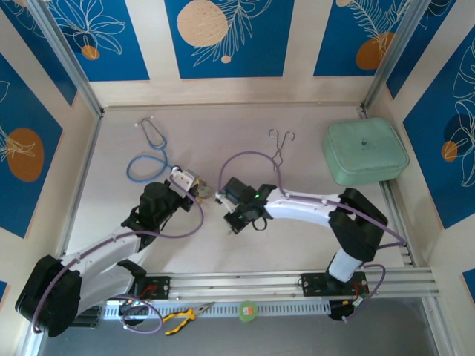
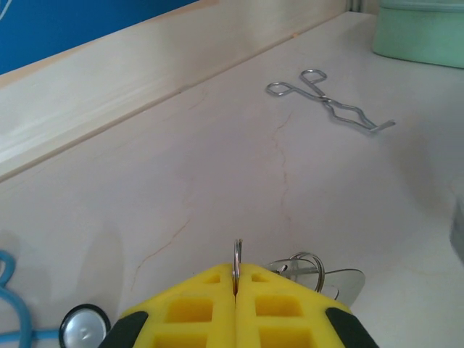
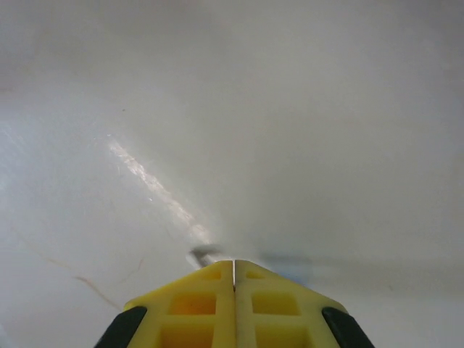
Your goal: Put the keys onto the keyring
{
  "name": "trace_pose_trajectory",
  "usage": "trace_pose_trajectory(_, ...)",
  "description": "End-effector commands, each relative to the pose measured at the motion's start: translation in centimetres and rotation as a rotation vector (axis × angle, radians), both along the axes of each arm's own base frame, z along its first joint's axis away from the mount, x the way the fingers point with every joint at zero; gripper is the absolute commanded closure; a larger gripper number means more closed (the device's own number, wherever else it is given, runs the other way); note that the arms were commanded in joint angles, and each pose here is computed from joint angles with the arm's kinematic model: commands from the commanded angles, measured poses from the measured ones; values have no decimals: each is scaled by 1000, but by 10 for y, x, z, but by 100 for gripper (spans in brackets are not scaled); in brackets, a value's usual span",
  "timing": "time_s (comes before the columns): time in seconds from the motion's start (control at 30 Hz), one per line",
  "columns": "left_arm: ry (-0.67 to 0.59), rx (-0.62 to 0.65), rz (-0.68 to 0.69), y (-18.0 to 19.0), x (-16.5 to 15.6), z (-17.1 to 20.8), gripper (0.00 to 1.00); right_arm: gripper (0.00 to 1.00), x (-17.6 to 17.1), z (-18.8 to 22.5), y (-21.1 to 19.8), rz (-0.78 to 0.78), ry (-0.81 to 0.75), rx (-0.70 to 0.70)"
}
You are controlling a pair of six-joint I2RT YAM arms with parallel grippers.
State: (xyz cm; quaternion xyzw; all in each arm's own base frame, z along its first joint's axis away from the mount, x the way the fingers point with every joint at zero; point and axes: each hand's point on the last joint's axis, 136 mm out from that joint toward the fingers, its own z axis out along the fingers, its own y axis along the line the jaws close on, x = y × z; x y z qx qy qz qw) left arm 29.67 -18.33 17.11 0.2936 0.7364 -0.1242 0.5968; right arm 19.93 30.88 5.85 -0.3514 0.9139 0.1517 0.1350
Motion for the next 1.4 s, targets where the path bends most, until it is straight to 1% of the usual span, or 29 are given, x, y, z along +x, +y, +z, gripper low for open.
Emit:
trace_pose_trajectory(0.0,-59,-45,-94,-17,-3,27,100,100,-15,-3,-18,-127,205,58)
trace_pose_trajectory(0.2,-30,-48,-167,-27,-11,21,100,100,0,-10,-51,-323,298,20)
trace_pose_trajectory(0.4,-12,-50,-209,-35,-15,18,100,100,8,-23,-68,-393,362,-38)
trace_pose_trajectory(0.6,-5,-43,-233,-40,-16,17,100,100,3,-31,-74,-403,413,-76)
trace_pose_trajectory(0.73,-6,-41,-243,-42,-16,16,100,90,1,-29,-75,-397,420,-74)
trace_pose_trajectory(0.83,-7,-40,-246,-43,-16,16,100,85,1,-24,-75,-391,425,-65)
trace_pose_trajectory(1.07,-10,-35,-250,-43,-17,15,100,80,-1,-24,-76,-370,448,-82)
trace_pose_trajectory(1.27,-14,-30,-253,-42,-18,16,100,77,4,-14,-88,-354,397,-138)
trace_pose_trajectory(1.37,-15,-26,-256,-42,-19,15,100,75,-1,-6,-96,-317,363,-185)
